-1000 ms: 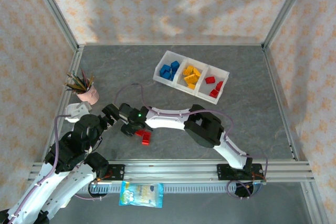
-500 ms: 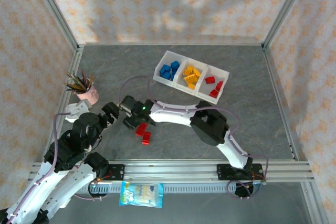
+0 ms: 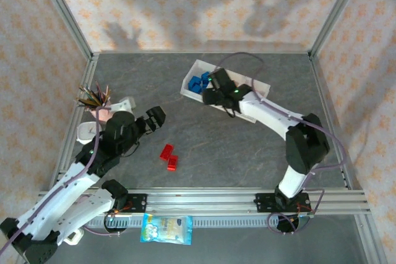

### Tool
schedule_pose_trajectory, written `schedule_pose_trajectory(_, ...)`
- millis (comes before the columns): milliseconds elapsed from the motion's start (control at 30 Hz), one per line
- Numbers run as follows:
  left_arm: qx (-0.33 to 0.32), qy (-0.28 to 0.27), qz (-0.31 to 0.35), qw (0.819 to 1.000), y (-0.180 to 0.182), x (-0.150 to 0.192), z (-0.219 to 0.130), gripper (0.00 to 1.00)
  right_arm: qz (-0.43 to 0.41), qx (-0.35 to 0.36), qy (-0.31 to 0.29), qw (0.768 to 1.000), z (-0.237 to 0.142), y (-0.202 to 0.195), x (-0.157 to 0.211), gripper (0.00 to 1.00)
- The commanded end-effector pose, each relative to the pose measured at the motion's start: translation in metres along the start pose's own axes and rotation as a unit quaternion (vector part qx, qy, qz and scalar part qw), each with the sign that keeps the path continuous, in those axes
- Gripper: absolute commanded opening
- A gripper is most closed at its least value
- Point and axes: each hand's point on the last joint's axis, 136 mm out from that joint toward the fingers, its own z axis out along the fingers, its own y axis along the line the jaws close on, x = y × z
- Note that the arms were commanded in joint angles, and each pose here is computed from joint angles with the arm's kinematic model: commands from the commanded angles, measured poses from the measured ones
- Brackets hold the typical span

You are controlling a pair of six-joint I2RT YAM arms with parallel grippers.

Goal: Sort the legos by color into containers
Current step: Place the lego in the container.

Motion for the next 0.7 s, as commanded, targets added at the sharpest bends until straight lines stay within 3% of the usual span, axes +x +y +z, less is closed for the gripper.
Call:
schedule_pose_trajectory(0, 0.090, -0.006, 0.023, 0.996, -0.047, -0.013, 0.010, 0.99, 0.068, 0.078, -0.026, 0.994, -0.008, -0.066, -0.012, 0.54)
schedule_pose_trajectory(100, 0.109, 0.003, 0.028, 0.994, -0.058, -0.011, 0.025, 0.99, 0.106, 0.120, -0.034, 0.987, -0.006, -0.115, -0.017, 0.55)
schedule_pose_trajectory(267, 0.117, 0.011, 0.033, 0.993, -0.067, -0.008, 0.042, 0.99, 0.140, 0.168, -0.040, 0.975, 0.007, -0.163, -0.025, 0.55)
schedule_pose_trajectory(500, 0.112, 0.010, 0.039, 0.993, -0.067, -0.008, 0.047, 0.99, 0.139, 0.167, -0.040, 0.975, 0.027, -0.169, -0.040, 0.68)
schedule_pose_trajectory(667, 0.107, 0.003, 0.040, 0.993, -0.064, -0.011, 0.043, 0.99, 0.135, 0.162, -0.047, 0.976, 0.017, -0.162, -0.046, 0.80)
